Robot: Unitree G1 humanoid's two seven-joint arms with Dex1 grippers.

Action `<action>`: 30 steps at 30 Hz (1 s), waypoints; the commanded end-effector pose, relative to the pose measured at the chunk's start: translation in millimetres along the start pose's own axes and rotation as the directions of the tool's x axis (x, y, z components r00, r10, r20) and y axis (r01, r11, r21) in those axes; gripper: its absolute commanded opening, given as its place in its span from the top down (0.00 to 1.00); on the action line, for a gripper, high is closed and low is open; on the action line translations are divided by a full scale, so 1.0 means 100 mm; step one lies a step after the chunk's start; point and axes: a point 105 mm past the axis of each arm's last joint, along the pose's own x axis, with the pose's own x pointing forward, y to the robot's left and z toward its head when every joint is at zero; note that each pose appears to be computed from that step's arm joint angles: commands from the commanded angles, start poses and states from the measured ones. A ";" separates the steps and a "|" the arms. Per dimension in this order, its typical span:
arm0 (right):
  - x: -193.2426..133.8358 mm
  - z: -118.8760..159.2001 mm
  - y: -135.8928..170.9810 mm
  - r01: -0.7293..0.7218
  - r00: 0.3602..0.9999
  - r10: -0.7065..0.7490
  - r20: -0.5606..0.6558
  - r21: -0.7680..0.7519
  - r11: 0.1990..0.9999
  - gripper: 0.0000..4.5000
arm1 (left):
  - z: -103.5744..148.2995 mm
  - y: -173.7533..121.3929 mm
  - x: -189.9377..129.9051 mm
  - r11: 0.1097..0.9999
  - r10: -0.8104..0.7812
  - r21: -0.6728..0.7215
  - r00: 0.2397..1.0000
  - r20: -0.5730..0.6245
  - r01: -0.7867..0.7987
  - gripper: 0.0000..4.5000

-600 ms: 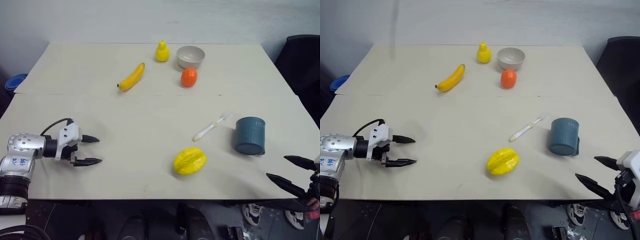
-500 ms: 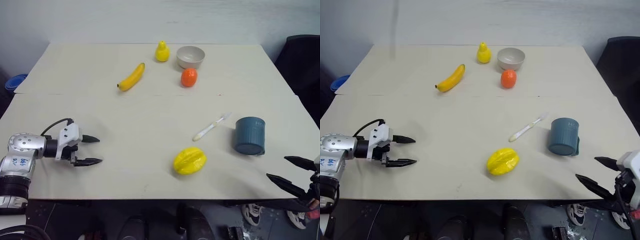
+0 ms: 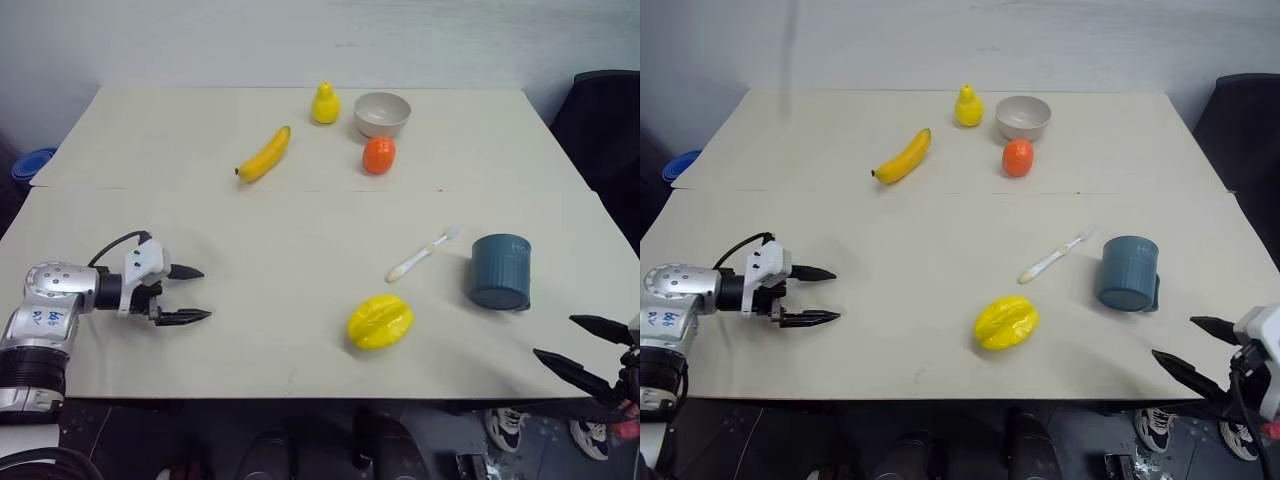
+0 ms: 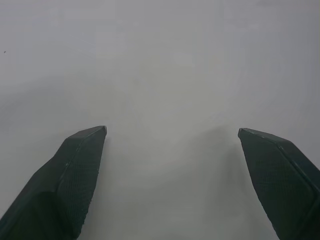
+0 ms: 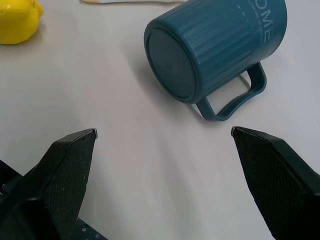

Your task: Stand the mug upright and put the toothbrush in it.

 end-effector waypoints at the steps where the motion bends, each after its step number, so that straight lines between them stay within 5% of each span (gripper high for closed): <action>1: -0.03 0.02 0.03 -0.010 1.000 0.010 0.018 0.021 1.000 0.00 | 0.14 0.03 -0.02 0.999 0.005 0.036 1.000 0.021 -0.006 0.00; 11: -0.03 0.07 0.05 -0.003 0.999 0.001 0.045 0.060 0.998 0.00 | 0.38 -0.05 0.07 0.998 -0.062 0.008 0.993 0.098 0.062 0.00; 18: 0.08 0.28 0.20 0.000 0.996 -0.007 0.089 0.077 0.997 0.00 | 0.98 -0.18 0.29 0.980 -0.193 0.093 0.962 0.195 0.178 0.00; 22: 0.29 0.63 0.76 -0.196 0.971 0.208 0.114 -0.109 0.975 0.00 | 1.22 -0.43 0.31 0.923 -0.375 0.163 0.907 0.189 0.348 0.00; 26: 0.56 0.76 1.06 -0.245 0.957 0.286 0.046 -0.395 0.885 0.00 | 1.28 -0.56 0.31 0.857 -0.482 0.255 0.872 0.088 0.449 0.00; 30: 0.64 0.96 1.21 -0.261 0.932 0.341 0.123 -0.424 0.867 0.00 | 1.30 -0.62 0.37 0.804 -0.536 0.314 0.844 0.015 0.505 0.00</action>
